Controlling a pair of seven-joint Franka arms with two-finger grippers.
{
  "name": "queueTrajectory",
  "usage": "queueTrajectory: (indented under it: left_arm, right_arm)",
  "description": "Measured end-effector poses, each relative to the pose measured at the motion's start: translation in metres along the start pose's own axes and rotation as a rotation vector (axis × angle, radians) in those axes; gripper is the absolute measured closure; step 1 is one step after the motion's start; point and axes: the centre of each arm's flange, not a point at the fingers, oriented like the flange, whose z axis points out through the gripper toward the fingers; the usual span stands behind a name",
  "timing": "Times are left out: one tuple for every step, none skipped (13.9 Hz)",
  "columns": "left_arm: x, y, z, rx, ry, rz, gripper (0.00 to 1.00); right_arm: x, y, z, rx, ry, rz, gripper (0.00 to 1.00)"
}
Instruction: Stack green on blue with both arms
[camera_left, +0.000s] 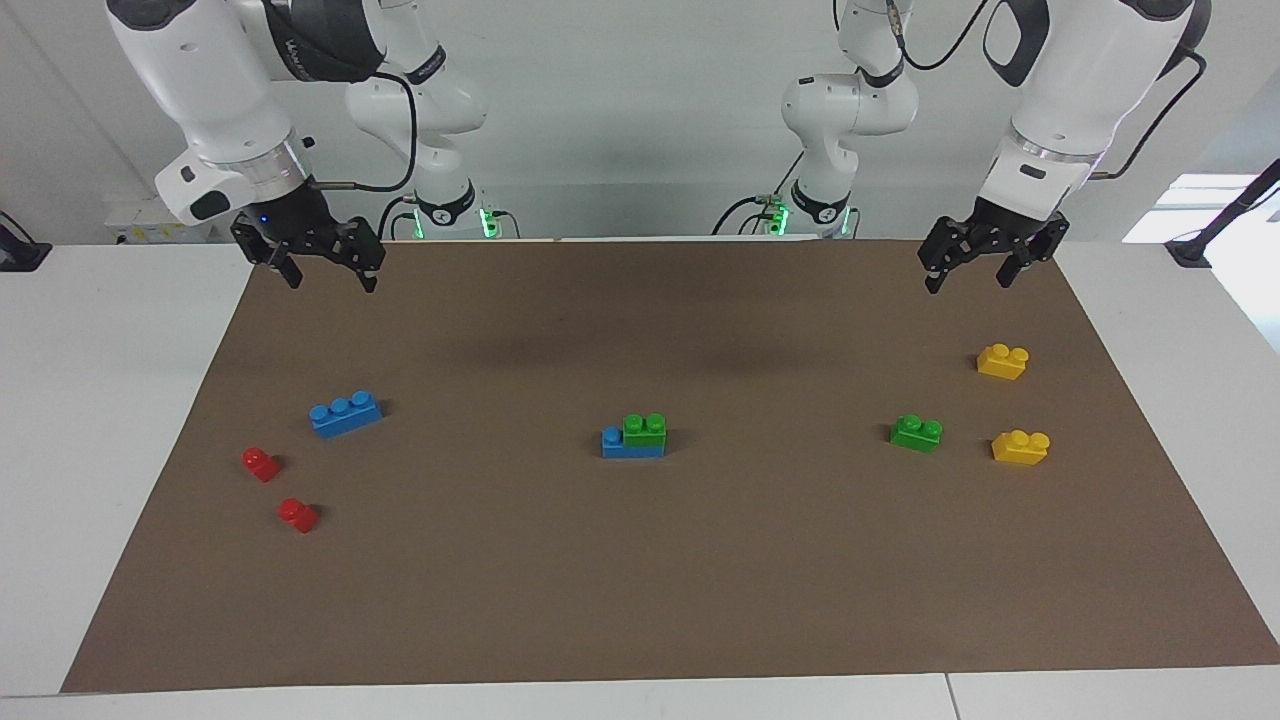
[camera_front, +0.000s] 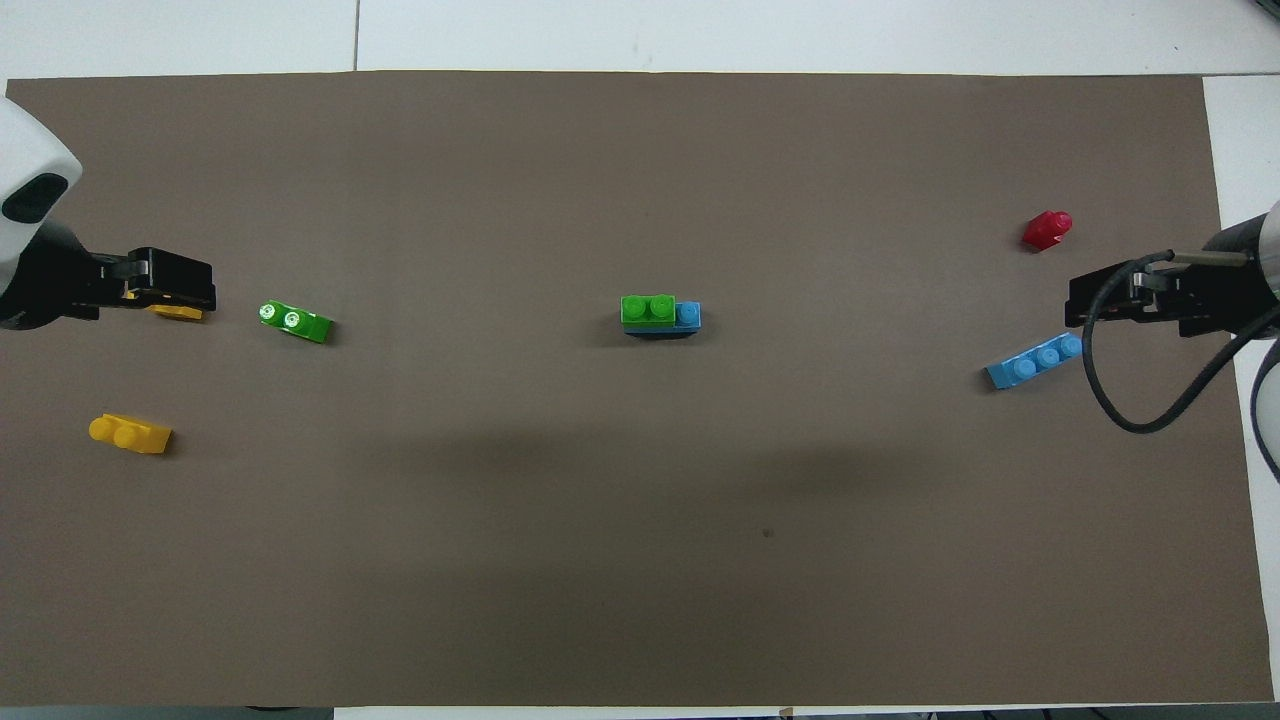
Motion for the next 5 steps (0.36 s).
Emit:
queueTrajectory:
  left_arm:
    - [0.0002,0.0000,-0.0001,0.000,0.002,0.003,0.00]
    - [0.0006,0.0001,-0.0001,-0.001,0.005,0.005,0.00]
    - [0.0014,0.0001,0.0006,-0.001,0.007,0.007,0.00]
    - [0.0022,0.0002,0.0020,-0.001,0.007,0.008,0.00]
    - [0.0027,0.0003,0.0035,-0.001,0.004,0.008,0.00]
  right_arm:
    - [0.0000,0.0003,0.0000,0.000,0.000,0.001,0.00]
    - [0.0001,0.0005,0.0000,0.000,0.000,0.001,0.00]
    - [0.0001,0.0008,0.0000,0.000,0.000,0.002,0.00]
    - [0.0001,0.0016,-0.0002,0.000,0.000,0.003,0.00]
    - [0.0002,0.0027,-0.0004,0.000,0.001,0.005,0.00]
